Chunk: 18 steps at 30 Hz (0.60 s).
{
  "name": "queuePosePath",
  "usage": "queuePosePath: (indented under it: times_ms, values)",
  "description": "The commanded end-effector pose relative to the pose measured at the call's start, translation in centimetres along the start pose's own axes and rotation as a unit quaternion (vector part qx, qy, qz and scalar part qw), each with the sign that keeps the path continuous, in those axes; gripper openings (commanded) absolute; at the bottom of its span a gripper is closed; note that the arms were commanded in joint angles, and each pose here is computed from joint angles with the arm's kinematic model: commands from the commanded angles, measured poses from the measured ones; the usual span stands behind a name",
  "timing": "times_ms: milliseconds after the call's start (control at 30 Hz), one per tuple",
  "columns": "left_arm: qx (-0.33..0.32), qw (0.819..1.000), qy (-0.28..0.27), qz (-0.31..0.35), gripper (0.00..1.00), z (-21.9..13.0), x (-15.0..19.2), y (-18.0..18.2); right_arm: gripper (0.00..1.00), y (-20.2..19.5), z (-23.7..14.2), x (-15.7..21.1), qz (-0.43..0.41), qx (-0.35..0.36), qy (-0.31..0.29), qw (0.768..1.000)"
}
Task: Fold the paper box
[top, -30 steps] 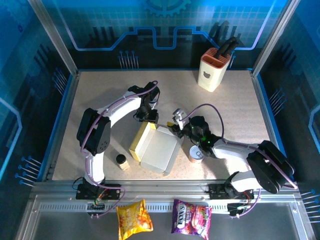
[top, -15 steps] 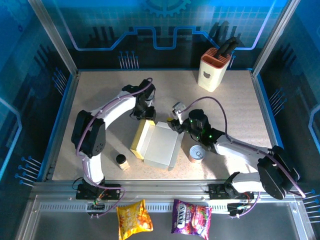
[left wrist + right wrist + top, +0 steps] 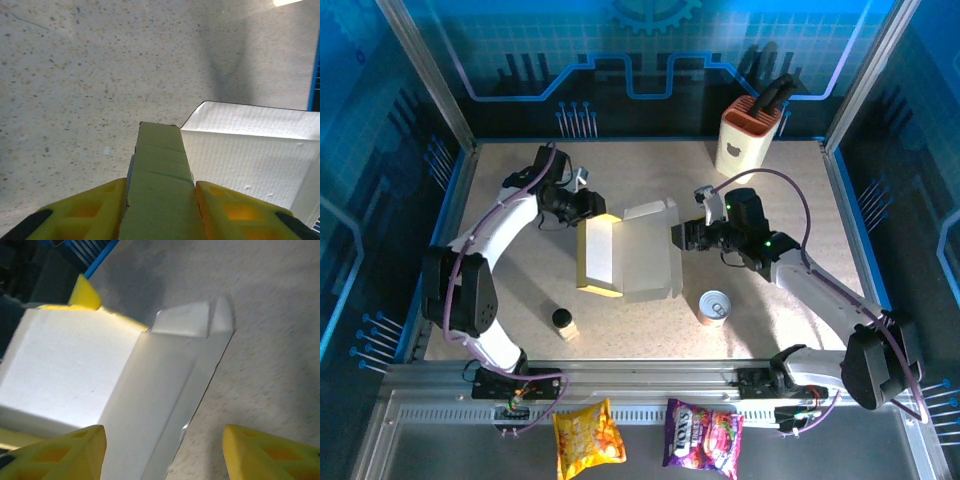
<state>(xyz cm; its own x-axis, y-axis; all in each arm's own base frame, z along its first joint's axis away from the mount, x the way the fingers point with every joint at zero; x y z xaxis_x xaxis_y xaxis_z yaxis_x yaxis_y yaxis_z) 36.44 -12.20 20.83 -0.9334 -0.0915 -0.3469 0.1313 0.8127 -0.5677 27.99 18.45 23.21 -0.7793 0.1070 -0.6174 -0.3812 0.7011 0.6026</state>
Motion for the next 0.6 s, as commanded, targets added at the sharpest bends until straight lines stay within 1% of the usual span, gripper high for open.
queuePosePath:
  times_ms: [0,133,300,500,567]
  values:
    - [0.058,0.998,-0.018,-0.01,0.37,-1.3,-0.4,-1.3,0.63,1.5,-0.3,0.9,0.04,-0.064,0.064,0.995]
    - [0.064,0.998,-0.02,-0.017,0.37,-1.1,-0.4,-1.1,0.59,1.6,0.0,1.6,0.054,-0.076,0.085,0.992]
    - [0.065,0.997,-0.02,-0.022,0.37,-1.0,-0.4,-1.1,0.5,1.2,0.1,1.8,0.06,-0.064,0.09,0.992]
    - [0.069,0.997,-0.022,-0.026,0.38,-0.9,-0.4,-1.1,0.37,0.8,0.8,1.9,0.065,-0.056,0.101,0.991]
    - [0.069,0.997,-0.022,-0.027,0.39,-1.0,-0.4,-1.1,0.31,0.8,0.9,1.8,0.067,-0.05,0.098,0.992]
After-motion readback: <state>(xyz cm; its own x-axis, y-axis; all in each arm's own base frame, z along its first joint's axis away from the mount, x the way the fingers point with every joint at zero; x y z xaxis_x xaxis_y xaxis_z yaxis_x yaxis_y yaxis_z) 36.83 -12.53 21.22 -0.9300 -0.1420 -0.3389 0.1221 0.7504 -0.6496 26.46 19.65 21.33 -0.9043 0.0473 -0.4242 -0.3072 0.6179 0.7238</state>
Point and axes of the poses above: each hand's point on the last joint's axis, 136 mm out from that joint toward the fingers, its own z axis out along the fingers, its own y axis along the line the jaws close on, x = y × z, the point moved 6 cm from there along -z, back along the fingers, and after that the axes turned 12 degrees about z, right-handed, at the moved point
